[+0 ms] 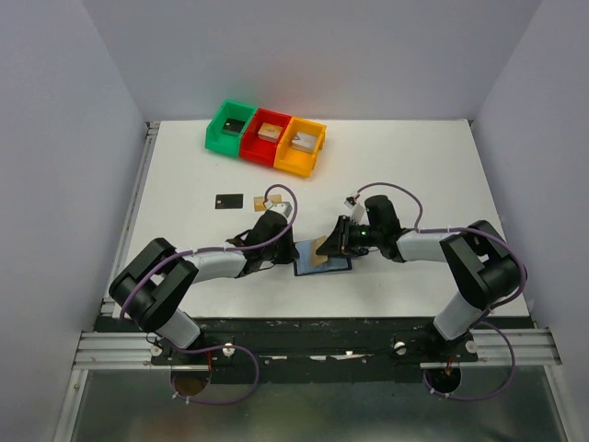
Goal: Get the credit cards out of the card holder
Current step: Remove the credit card from the card holder.
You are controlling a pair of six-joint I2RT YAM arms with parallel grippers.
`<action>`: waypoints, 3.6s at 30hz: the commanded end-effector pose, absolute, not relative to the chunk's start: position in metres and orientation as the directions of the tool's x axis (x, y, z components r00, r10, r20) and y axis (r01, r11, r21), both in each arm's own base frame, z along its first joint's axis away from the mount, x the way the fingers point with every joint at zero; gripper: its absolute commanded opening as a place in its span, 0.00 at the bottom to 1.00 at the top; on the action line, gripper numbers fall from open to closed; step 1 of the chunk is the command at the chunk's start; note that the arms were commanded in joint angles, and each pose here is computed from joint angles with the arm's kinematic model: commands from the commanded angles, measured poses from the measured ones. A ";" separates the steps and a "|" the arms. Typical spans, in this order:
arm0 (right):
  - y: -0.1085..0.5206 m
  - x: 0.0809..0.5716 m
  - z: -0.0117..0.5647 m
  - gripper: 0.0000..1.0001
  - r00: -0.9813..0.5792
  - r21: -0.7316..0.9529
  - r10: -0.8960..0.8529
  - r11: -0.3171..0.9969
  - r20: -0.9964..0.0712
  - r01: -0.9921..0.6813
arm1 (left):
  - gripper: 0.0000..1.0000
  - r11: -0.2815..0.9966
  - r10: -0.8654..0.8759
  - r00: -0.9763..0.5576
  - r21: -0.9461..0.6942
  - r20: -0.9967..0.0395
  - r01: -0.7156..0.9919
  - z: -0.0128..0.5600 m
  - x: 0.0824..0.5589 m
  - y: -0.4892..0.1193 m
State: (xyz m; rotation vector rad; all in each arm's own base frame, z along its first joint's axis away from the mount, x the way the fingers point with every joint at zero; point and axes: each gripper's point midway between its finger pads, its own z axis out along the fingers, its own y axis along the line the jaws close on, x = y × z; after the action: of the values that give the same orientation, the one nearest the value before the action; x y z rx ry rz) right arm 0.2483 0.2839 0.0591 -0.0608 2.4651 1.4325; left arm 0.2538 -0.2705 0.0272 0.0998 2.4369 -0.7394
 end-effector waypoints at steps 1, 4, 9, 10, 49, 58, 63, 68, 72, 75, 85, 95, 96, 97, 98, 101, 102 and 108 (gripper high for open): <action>0.276 0.249 0.055 0.30 -0.951 0.828 0.124 0.531 -0.282 -0.177 | 0.00 0.898 -0.042 -0.879 -0.404 -0.474 0.175 -0.008 0.230 -0.246; 0.274 0.249 0.052 0.28 -0.951 0.824 0.131 0.541 -0.281 -0.169 | 0.00 0.898 -0.046 -0.878 -0.405 -0.476 0.173 -0.007 0.230 -0.245; 0.270 0.251 0.049 0.26 -0.948 0.816 0.146 0.557 -0.282 -0.156 | 0.00 0.899 -0.051 -0.878 -0.404 -0.476 0.167 -0.008 0.229 -0.243; 0.270 0.251 0.049 0.25 -0.948 0.815 0.148 0.559 -0.281 -0.154 | 0.00 0.900 -0.051 -0.878 -0.402 -0.475 0.166 -0.008 0.229 -0.243; 0.244 0.246 0.072 0.00 -0.927 0.769 0.163 0.616 -0.339 -0.173 | 0.00 0.883 -0.051 -0.860 -0.426 -0.508 0.199 0.005 0.231 -0.247; 0.220 0.241 0.101 0.00 -0.873 0.639 0.078 0.713 -0.482 -0.289 | 0.36 0.821 -0.047 -0.806 -0.482 -0.590 0.305 0.058 0.243 -0.268; 0.211 0.236 0.130 0.00 -0.825 0.554 -0.023 0.730 -0.565 -0.400 | 0.65 0.782 -0.068 -0.741 -0.497 -0.669 0.377 0.115 0.251 -0.275; 0.225 0.209 0.166 0.00 -0.757 0.507 -0.200 0.634 -0.622 -0.584 | 0.72 0.703 -0.124 -0.622 -0.511 -0.773 0.495 0.186 0.247 -0.267; 0.256 0.166 0.200 0.00 -0.692 0.566 -0.344 0.404 -0.634 -0.719 | 0.72 0.498 -0.148 -0.504 -0.504 -0.851 0.705 0.243 0.229 -0.267; 0.270 0.143 0.217 0.00 -0.657 0.593 -0.412 0.290 -0.631 -0.751 | 0.72 0.330 -0.108 -0.466 -0.474 -0.878 0.816 0.270 0.209 -0.264; 0.279 0.110 0.239 0.00 -0.553 0.565 -0.525 0.157 -0.647 -0.810 | 0.63 -0.106 0.026 -0.409 -0.409 -0.912 0.906 0.299 0.135 -0.263; 0.286 0.112 0.242 0.00 -0.539 0.554 -0.550 0.157 -0.638 -0.817 | 0.52 -0.129 0.105 -0.432 -0.443 -0.896 0.887 0.283 0.126 -0.274; 0.287 0.112 0.243 0.00 -0.536 0.552 -0.550 0.156 -0.640 -0.819 | 0.52 -0.120 0.111 -0.437 -0.448 -0.893 0.886 0.280 0.127 -0.274; 0.288 0.112 0.243 0.00 -0.535 0.553 -0.552 0.154 -0.639 -0.819 | 0.51 -0.114 0.115 -0.436 -0.448 -0.892 0.887 0.278 0.128 -0.275; 0.288 0.112 0.243 0.00 -0.533 0.552 -0.553 0.152 -0.640 -0.820 | 0.51 -0.110 0.120 -0.441 -0.454 -0.889 0.884 0.276 0.128 -0.275; 0.291 0.112 0.244 0.00 -0.528 0.549 -0.555 0.148 -0.642 -0.823 | 0.47 -0.104 0.129 -0.449 -0.463 -0.884 0.880 0.271 0.129 -0.276; 0.291 0.112 0.244 0.00 -0.527 0.547 -0.558 0.148 -0.642 -0.824 | 0.46 -0.106 0.132 -0.452 -0.466 -0.882 0.878 0.270 0.128 -0.277; 0.292 0.113 0.243 0.00 -0.523 0.542 -0.564 0.151 -0.639 -0.826 | 0.41 -0.114 0.151 -0.469 -0.486 -0.870 0.866 0.263 0.127 -0.280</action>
State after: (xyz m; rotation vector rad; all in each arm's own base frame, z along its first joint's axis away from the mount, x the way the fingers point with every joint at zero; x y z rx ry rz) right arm 0.1129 0.2906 0.2391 -1.3221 2.1571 1.3272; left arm 0.1314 -0.2777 0.2606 1.0828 1.6288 -1.6259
